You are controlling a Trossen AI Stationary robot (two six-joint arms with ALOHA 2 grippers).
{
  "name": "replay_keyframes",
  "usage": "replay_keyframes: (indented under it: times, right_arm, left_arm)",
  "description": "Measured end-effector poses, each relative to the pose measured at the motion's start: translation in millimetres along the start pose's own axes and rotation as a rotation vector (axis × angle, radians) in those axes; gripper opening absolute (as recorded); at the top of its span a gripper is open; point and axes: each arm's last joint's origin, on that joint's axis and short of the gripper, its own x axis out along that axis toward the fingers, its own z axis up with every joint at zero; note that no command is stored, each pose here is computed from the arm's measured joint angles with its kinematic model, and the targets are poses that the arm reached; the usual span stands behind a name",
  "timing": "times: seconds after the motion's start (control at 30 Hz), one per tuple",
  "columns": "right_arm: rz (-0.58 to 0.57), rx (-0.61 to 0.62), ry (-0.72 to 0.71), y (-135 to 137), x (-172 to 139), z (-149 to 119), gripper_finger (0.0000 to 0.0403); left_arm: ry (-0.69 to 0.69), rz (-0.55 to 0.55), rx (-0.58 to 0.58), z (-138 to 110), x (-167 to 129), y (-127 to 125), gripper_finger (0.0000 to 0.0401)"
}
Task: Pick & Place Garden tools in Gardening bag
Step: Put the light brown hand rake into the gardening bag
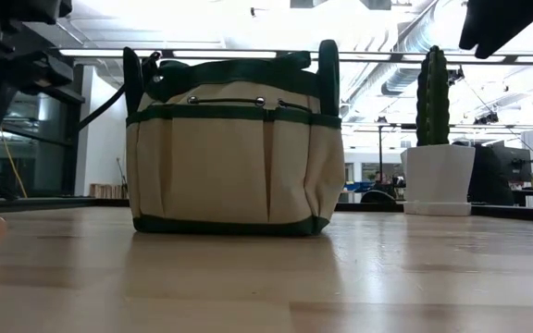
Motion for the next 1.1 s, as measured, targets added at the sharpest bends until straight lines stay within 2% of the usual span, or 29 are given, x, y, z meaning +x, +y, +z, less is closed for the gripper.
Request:
replay_keyframes:
  times: [0.17, 0.43, 0.77, 0.97, 1.1]
  right_arm:
    - [-0.01, -0.011, 0.03, -0.8, -0.1, -0.9, 0.0126]
    - [-0.016, -0.018, 0.032, -1.6, -0.5, -1.6, 0.0126]
    - [-0.029, -0.026, 0.031, -3.1, -0.5, -1.4, 0.0126]
    - [-0.03, -0.027, 0.031, -3.2, -0.5, -1.4, 0.0126]
    - [-0.032, -0.028, 0.031, -3.4, -0.5, -1.3, 0.0126]
  left_arm:
    - [-0.009, 0.018, 0.029, 5.0, 20.0, -12.8, 0.0193]
    - [0.091, 0.019, 0.048, 3.7, 48.6, -20.6, 0.0193]
    - [0.055, -0.016, 0.044, 10.7, 63.5, -26.8, 0.0193]
    - [0.103, -0.018, 0.049, 8.3, 72.1, -27.4, 0.0192]
    - [0.119, -0.011, 0.075, 5.0, 76.8, -33.1, 0.0175]
